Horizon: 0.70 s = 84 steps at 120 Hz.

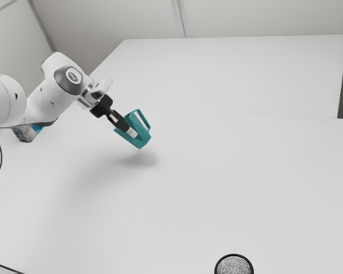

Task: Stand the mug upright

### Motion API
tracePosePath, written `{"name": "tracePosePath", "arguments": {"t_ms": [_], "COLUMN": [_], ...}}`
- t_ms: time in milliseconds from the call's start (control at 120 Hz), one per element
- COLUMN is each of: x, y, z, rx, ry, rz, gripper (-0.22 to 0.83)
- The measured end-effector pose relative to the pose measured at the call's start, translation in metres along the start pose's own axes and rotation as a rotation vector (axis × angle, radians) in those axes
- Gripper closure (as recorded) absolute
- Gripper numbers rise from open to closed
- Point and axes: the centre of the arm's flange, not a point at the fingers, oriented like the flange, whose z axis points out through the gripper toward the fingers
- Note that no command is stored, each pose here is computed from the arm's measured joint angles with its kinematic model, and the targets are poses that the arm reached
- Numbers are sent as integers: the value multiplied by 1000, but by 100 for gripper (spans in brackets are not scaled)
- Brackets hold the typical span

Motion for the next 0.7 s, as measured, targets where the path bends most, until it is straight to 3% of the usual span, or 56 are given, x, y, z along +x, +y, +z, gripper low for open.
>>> {"name": "tracePosePath", "arguments": {"t_ms": [167, 392, 550, 700], "x": [25, 18, 9, 10], "y": [40, 78, 97, 108], "z": [13, 42, 61, 80], "rx": [141, 290, 393, 453], "ry": [-160, -317, -381, -379], "rz": [139, 223, 265, 273], "gripper": [79, 79, 79, 79]}}
